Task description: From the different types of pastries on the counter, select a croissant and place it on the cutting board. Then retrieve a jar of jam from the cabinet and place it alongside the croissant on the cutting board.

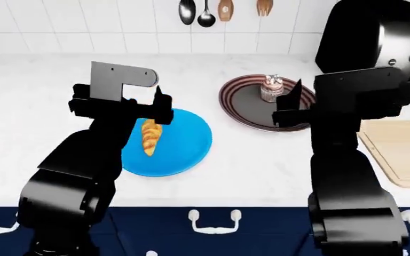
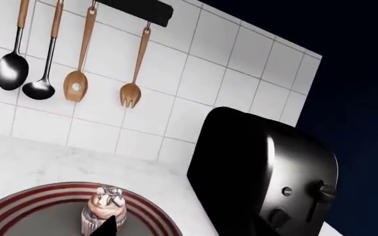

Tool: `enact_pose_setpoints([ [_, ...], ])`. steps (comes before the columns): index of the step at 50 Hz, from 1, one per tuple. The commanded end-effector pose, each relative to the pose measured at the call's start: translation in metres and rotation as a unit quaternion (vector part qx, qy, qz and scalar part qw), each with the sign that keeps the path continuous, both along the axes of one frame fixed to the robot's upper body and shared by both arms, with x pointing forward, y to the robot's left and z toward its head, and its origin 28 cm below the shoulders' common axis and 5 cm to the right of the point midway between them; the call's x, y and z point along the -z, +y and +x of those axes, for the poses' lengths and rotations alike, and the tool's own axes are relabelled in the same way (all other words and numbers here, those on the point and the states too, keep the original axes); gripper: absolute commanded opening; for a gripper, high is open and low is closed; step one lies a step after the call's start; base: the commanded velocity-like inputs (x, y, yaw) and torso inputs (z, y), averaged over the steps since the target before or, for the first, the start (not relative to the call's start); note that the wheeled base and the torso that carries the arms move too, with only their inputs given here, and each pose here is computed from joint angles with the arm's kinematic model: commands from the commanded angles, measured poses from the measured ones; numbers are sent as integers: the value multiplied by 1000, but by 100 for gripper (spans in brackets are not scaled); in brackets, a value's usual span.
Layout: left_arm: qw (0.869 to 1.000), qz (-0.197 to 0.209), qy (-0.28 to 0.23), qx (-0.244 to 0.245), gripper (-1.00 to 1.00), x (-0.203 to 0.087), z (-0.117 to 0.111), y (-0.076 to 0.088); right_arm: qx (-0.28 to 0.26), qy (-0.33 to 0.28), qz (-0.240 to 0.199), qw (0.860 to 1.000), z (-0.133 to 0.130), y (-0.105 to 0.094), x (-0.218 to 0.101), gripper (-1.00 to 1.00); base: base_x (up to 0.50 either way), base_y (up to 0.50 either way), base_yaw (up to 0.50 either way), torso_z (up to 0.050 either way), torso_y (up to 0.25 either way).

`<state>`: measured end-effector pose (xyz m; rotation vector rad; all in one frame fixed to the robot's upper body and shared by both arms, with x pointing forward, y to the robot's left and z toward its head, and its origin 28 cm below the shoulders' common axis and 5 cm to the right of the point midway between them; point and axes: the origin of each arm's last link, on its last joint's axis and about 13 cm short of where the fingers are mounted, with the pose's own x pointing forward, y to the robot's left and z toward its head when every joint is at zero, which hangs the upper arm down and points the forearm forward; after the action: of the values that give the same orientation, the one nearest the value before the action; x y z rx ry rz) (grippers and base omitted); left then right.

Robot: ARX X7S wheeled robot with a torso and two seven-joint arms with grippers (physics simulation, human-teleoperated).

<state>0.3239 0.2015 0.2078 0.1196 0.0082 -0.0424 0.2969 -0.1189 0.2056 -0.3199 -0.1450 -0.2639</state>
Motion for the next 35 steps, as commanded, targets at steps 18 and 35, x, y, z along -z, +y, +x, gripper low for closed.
enact_pose_setpoints([
  [18, 982, 13, 180, 50, 100, -4, -16, -20, 72, 32, 37, 996, 3, -14, -15, 100, 222, 96, 0, 0, 1],
  [35, 973, 8, 224, 52, 100, 9, -37, -29, 75, 45, 52, 995, 3, -23, -6, 100, 0, 0, 0, 0, 0],
])
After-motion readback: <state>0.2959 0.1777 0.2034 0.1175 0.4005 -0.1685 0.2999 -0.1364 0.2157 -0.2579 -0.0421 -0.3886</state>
